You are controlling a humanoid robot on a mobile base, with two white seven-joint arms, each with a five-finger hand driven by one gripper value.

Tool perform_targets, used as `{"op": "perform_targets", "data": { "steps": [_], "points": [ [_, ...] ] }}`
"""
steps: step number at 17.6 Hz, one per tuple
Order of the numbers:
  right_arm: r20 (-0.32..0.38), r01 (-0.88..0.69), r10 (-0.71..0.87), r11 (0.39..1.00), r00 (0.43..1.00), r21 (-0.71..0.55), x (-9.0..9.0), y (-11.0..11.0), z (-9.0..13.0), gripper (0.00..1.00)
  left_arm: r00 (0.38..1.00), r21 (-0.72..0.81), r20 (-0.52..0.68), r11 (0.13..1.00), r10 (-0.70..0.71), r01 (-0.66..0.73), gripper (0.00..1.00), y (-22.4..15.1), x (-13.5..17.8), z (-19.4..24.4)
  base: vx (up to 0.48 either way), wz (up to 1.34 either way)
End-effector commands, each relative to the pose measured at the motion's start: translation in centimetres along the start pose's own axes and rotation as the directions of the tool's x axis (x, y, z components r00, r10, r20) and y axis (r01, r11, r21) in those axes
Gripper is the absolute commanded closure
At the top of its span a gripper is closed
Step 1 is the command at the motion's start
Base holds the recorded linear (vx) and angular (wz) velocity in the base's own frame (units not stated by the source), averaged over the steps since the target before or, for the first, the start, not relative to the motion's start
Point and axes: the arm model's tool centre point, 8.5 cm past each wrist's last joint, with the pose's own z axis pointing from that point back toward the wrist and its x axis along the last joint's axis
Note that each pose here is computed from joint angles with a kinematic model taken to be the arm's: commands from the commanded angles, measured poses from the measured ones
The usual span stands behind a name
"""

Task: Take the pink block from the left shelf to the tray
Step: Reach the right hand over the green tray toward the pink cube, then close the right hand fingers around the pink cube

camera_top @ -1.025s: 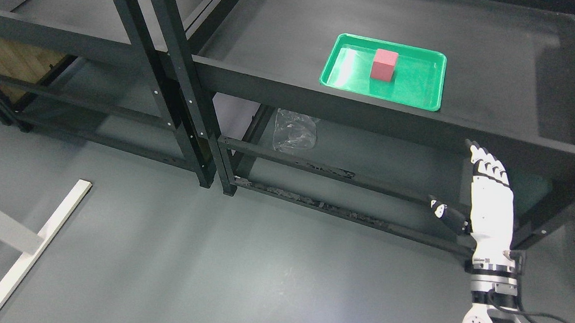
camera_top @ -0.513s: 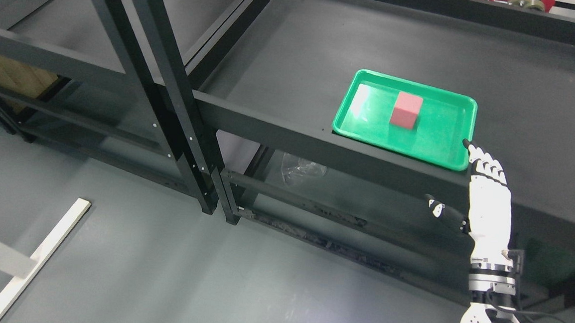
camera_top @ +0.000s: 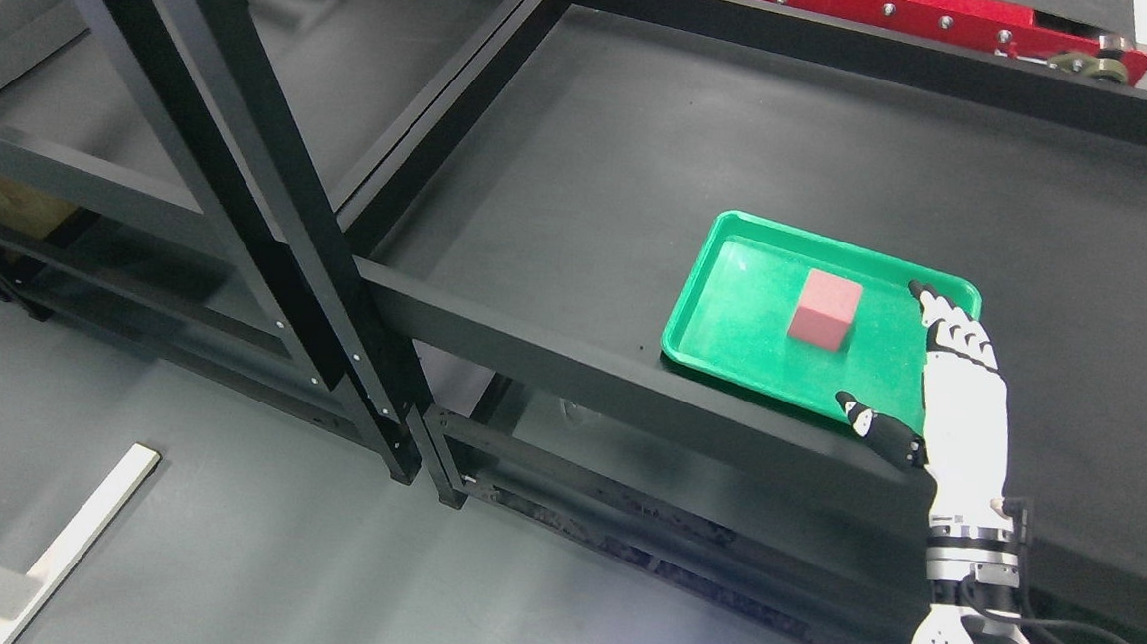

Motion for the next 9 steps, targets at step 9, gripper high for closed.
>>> {"op": "perform_targets", "data": {
  "steps": [9],
  "points": [
    [0.020,-0.027,0.022,0.957,1.000,0.290,0.2,4.5,0.9,0.02,1.000,0.018,-0.008,1.000,-0.004,0.004,0.00,1.2,-0.5,0.2,0.177,0.06]
  ]
}}
